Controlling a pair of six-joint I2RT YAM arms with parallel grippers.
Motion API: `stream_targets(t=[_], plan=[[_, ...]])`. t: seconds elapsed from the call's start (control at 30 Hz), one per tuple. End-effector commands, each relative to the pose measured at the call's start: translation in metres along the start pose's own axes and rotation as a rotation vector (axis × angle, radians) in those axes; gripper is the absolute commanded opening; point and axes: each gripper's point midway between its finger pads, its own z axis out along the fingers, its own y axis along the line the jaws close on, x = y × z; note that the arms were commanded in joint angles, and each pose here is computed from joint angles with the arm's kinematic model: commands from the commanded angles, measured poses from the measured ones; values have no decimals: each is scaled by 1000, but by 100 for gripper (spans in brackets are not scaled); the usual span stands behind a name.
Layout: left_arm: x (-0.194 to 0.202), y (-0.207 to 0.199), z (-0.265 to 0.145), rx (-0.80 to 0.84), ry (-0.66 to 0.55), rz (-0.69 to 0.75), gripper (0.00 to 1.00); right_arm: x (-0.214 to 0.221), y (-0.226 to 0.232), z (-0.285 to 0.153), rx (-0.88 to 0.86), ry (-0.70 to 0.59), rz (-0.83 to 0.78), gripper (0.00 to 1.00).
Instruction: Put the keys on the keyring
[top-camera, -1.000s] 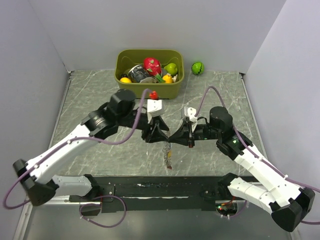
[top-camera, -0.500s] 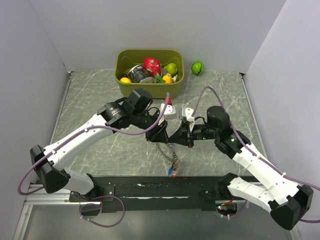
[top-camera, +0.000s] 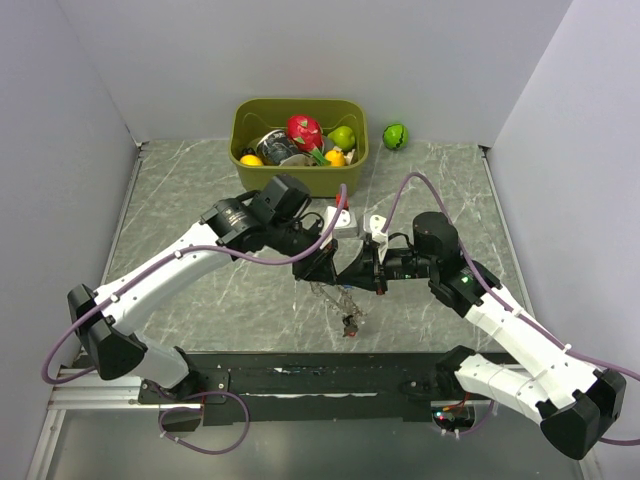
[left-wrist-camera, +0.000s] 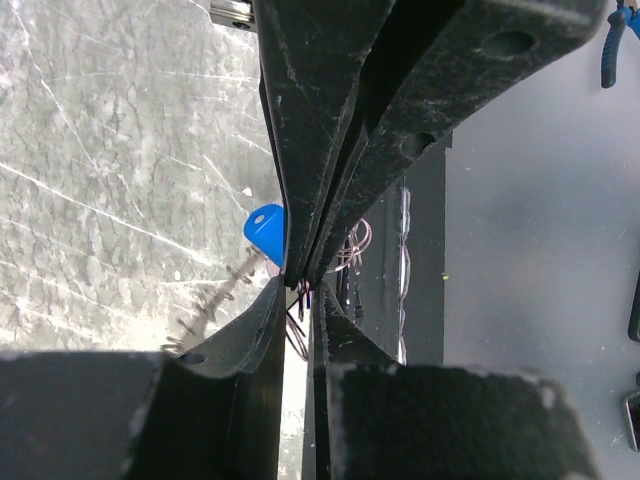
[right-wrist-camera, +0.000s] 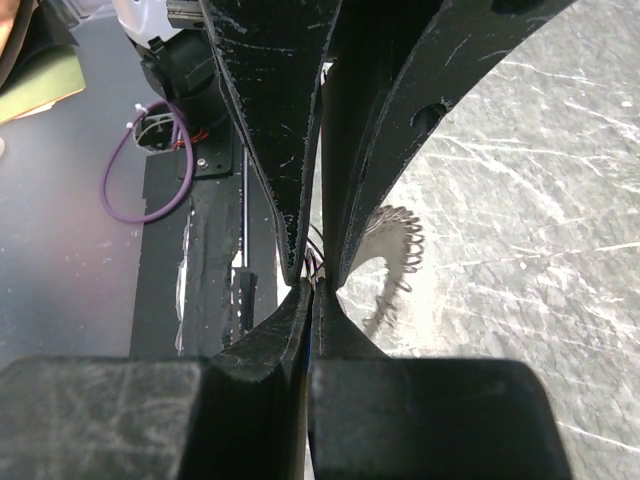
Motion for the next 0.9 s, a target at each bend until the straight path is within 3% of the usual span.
stream_targets(t=[0.0, 0.1, 0.2, 0.23, 0.37, 0.67, 0.87], plan=[[-5, 7, -8, -49, 11, 23, 1, -35, 3, -4, -13, -84, -109, 0], [-6, 7, -10, -60, 12, 27, 1, -34, 4, -3, -18, -81, -108, 0], [-6, 7, -12, -67, 6, 31, 18, -34, 4, -3, -20, -82, -107, 0], [-7, 7, -12, -69, 3, 30, 29, -35, 4, -4, -16, -84, -111, 0], [-10, 4, -16, -75, -12, 43, 35, -34, 4, -4, -16, -83, -108, 0], [-16, 4, -15, -62, -32, 45, 31, -34, 5, -3, -24, -85, -108, 0], [-23, 3, -15, -59, -56, 47, 13, -32, 3, -2, -19, -77, -98, 0]])
